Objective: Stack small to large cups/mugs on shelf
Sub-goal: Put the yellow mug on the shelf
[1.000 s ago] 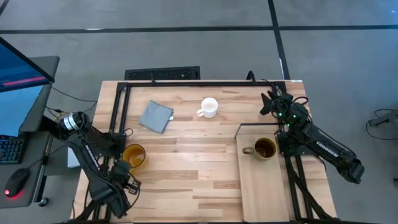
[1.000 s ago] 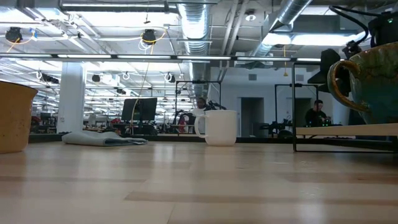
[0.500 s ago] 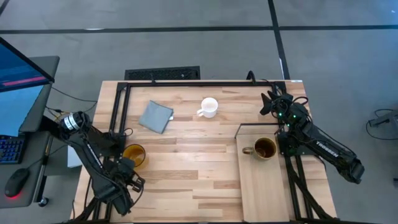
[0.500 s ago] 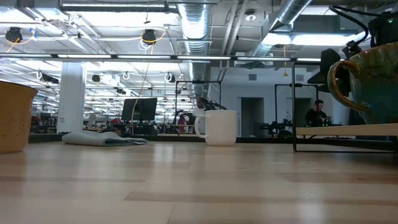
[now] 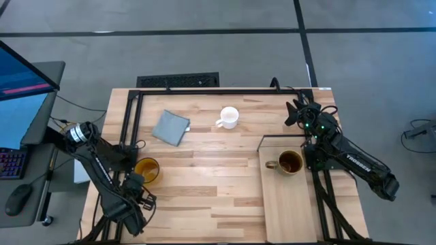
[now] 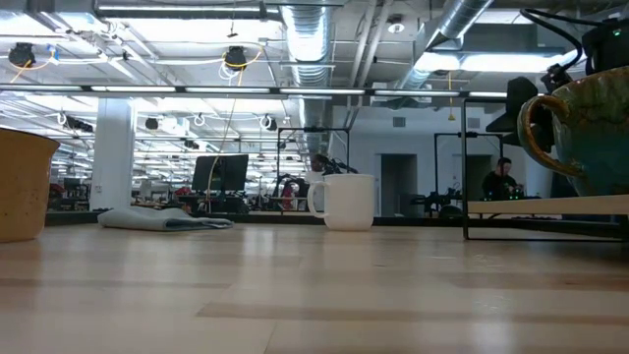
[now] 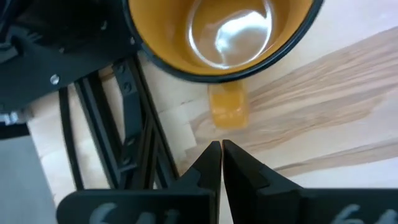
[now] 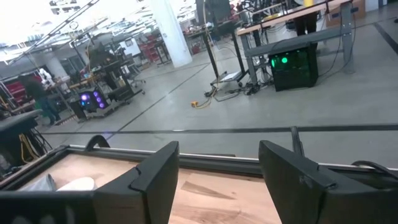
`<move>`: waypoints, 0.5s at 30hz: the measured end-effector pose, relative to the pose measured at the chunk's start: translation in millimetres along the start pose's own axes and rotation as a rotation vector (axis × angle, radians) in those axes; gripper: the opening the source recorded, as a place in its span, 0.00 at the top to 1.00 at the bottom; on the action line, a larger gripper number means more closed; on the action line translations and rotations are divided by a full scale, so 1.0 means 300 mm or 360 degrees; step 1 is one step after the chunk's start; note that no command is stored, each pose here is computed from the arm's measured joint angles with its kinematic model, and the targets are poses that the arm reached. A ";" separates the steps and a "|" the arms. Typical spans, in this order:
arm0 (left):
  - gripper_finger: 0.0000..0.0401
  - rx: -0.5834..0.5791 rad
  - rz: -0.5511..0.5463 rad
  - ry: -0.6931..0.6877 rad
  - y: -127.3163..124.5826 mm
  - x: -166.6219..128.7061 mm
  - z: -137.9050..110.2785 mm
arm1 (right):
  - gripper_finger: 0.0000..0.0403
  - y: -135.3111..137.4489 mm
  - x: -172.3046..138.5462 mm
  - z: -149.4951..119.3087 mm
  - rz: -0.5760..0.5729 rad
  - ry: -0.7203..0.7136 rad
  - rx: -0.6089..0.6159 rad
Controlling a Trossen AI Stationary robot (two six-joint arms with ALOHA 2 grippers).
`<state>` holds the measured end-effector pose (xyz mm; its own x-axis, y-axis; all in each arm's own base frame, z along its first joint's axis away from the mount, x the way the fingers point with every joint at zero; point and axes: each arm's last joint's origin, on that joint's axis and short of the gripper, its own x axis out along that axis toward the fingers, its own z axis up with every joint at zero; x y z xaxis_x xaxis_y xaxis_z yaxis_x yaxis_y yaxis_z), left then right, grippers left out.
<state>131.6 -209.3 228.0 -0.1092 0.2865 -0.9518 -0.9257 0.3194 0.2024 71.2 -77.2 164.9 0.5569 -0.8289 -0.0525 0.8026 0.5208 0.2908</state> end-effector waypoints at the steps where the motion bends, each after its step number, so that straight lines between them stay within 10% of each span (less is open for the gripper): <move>1: 0.99 -0.0001 0.0000 0.0005 0.000 0.000 0.000 | 0.39 0.000 0.000 0.000 0.0000 0.0000 0.0000; 15: 0.99 0.0062 -0.0021 0.0011 -0.004 0.000 -0.003 | 0.39 0.000 0.000 0.001 0.0000 -0.0001 0.0000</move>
<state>132.4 -210.4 227.6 -0.0997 0.2756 -0.9561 -0.9124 0.3581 0.1984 71.2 -77.2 165.2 0.5570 -0.8289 -0.0519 0.8024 0.5210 0.2909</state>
